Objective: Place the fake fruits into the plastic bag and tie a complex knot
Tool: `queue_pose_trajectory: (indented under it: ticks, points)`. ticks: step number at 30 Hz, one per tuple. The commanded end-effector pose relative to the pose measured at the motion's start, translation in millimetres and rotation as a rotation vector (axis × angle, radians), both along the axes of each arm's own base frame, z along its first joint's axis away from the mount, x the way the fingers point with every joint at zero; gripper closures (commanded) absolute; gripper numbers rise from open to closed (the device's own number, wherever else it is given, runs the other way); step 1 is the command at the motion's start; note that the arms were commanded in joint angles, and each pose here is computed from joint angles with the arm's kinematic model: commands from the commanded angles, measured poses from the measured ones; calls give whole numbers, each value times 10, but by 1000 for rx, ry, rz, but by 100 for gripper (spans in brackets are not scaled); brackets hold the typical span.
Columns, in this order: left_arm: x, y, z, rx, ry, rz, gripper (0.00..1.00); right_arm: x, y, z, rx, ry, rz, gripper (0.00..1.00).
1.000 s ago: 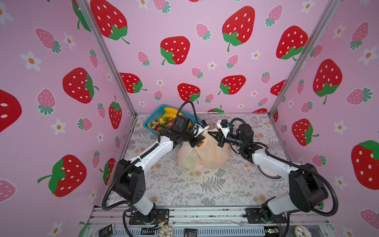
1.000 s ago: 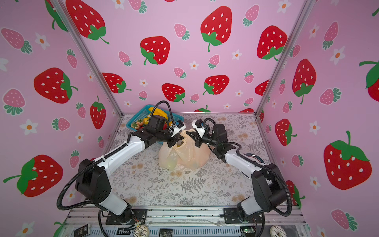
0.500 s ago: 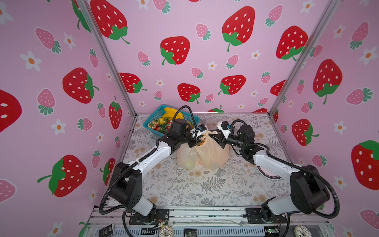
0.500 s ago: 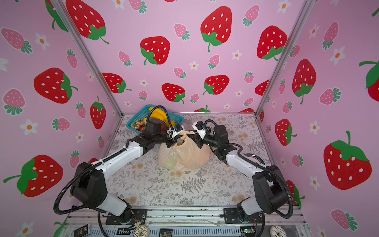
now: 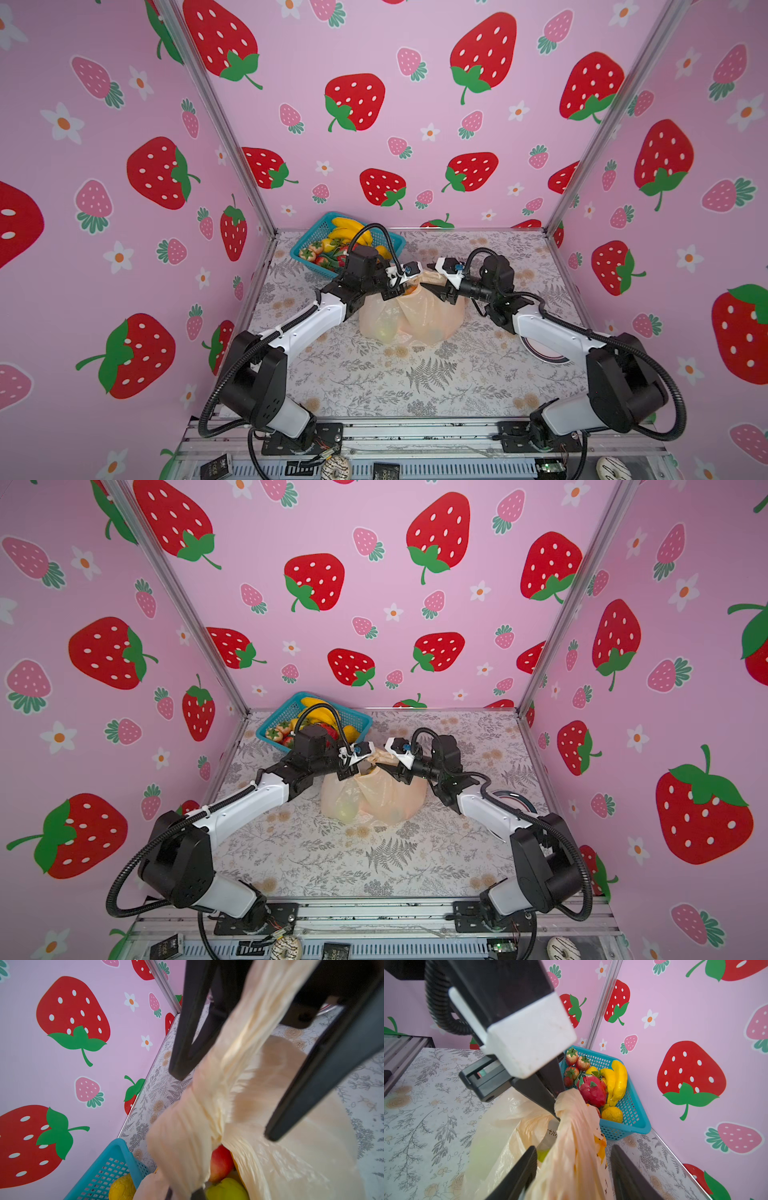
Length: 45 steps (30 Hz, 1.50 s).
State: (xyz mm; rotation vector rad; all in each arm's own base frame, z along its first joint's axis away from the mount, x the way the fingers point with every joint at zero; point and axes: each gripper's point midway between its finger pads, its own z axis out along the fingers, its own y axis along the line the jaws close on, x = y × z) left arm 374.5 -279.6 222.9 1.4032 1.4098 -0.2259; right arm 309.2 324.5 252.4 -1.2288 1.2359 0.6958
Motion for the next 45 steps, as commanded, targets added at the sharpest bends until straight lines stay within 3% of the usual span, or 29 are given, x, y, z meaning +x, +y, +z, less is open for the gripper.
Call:
queue_pose_trajectory:
  ticks: [1,23,33,35,40,45]
  points:
    - [-53,-42,198,-9,-97,-51,100,-7,52,-14,-3,-77,43,41]
    - [-67,-62,124,41,-128,-70,100,214,224,-48,-23,-96,57,63]
    - [-36,-28,66,59,-108,-43,100,237,238,-86,-46,-98,29,95]
    - [-32,-2,37,72,-78,-26,90,257,240,-94,-55,-96,9,100]
    - [-14,145,-57,109,-26,44,75,288,193,-80,-65,-107,-33,100]
    - [-13,262,-112,113,-16,66,66,259,183,-25,-55,-111,-30,100]
